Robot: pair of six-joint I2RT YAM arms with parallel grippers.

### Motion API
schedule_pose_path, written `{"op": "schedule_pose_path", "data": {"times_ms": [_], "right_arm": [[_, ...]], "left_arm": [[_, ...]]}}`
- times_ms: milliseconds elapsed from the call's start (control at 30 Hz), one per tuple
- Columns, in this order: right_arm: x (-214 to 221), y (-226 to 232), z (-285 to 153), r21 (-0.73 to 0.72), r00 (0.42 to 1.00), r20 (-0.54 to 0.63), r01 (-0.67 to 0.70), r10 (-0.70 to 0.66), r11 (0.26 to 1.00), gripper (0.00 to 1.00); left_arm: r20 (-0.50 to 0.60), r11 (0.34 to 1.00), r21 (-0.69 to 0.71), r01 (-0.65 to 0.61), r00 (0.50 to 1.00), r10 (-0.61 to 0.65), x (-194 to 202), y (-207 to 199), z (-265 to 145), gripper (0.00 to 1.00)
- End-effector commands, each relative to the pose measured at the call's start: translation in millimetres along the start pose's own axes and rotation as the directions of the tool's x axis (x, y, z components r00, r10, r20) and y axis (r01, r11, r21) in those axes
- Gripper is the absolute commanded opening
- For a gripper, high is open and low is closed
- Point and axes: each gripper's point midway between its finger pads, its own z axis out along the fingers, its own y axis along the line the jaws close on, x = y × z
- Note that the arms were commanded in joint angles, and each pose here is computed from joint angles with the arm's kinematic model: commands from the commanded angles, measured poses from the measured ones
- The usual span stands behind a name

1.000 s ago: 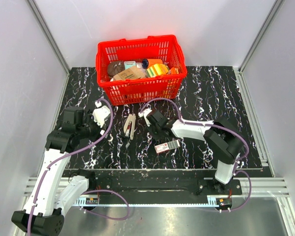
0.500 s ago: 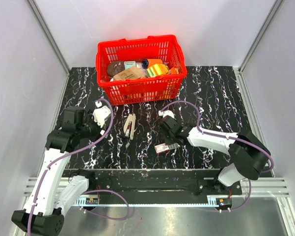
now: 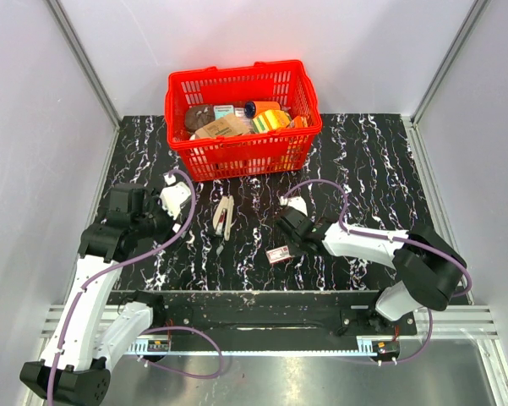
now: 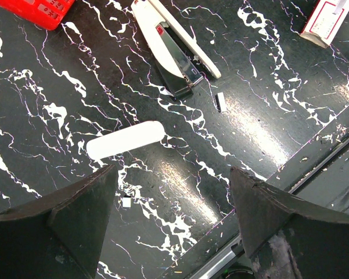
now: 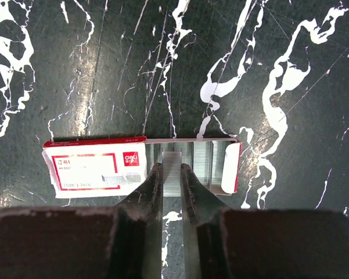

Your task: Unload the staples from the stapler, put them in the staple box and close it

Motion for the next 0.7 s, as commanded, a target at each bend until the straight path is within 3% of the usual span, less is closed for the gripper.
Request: {"op": "schedule_pose_path", "data": {"times_ms": [0, 467, 667], "right_arm": [[-8.3, 0.3, -4.9, 0.006, 0.998, 0.049, -0.029, 0.029, 1.000, 0.00], [-5.8, 5.9, -2.8, -0.014, 0.999, 0.044, -0.007, 0.008, 1.000, 0.06], [-5.3, 6.3, -0.4, -0.009, 0.999, 0.037, 0.000, 0.000, 1.000, 0.23]], "left_arm": [[0.035, 1.000, 0.003, -0.017, 0.999, 0.017, -10.2, 0.6, -3.2, 0.83], [0.037, 1.000, -0.007, -0.023, 0.999, 0.024, -9.8, 1.6, -4.5, 0.83], [0.034, 1.000, -0.005, -0.024, 0.999, 0.024, -9.2, 1.0, -5.2, 0.84]]}}
